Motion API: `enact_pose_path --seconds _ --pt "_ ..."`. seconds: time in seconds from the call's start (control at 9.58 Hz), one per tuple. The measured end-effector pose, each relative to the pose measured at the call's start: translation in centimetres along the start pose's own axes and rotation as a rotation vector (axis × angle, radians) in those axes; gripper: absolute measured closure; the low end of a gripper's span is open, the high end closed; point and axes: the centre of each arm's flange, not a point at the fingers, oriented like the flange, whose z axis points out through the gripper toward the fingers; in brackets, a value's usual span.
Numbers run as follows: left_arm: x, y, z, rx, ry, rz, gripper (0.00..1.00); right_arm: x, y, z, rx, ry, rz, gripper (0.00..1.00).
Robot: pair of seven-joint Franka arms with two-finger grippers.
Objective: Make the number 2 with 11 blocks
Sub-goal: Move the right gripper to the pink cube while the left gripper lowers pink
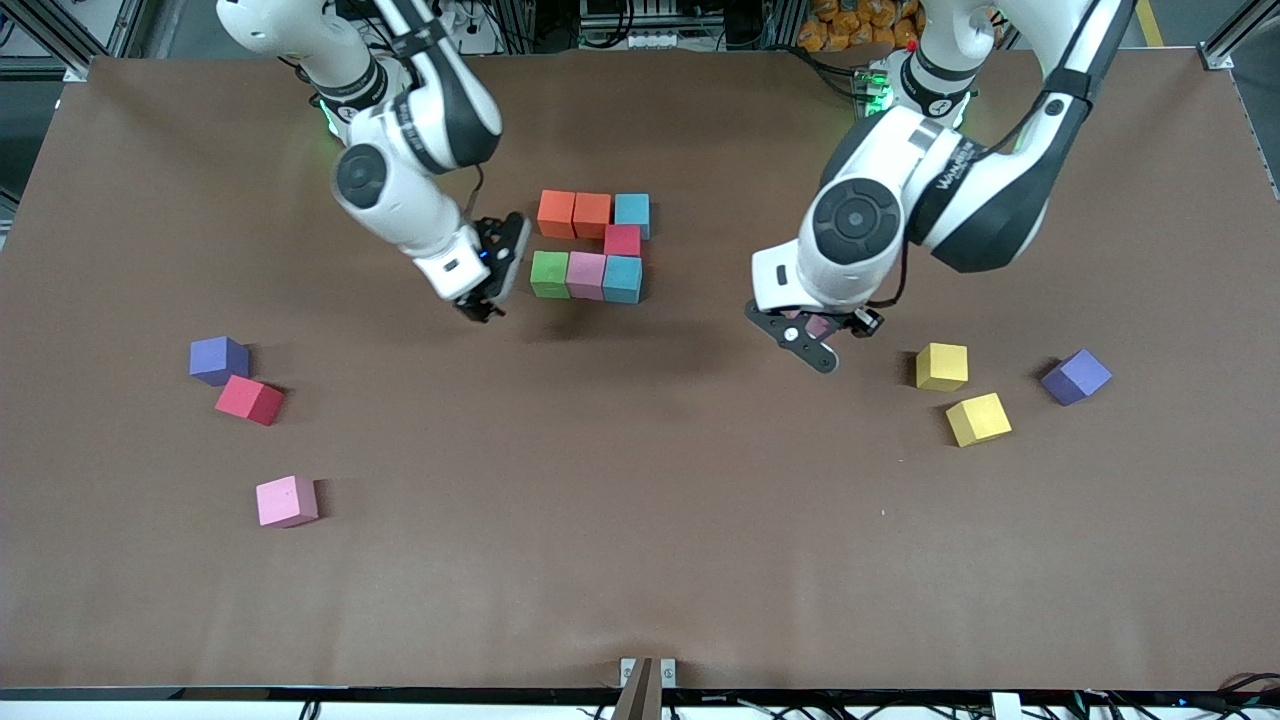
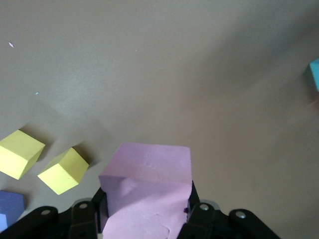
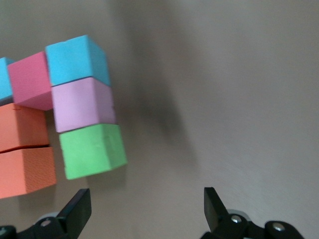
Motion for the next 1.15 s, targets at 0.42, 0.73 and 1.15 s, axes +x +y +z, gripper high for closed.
enact_pose_path --seconds 0.42,0.73,1.15 --pt "2.2 4.4 -0.3 -0.026 0.029 -0.125 0.40 -8.4 9.1 -4.6 -0.059 0.037 0.209 0.00" --pt "4.9 6.9 0.6 -0.061 0.088 -0.235 0.40 -16.1 16.1 -7.7 -0.155 0.019 0.282 0.00" --pt "6.7 12.3 2.2 -0.096 0.133 -0.358 0.40 -21.5 22.7 -8.8 -0.245 -0.022 0.402 0.00"
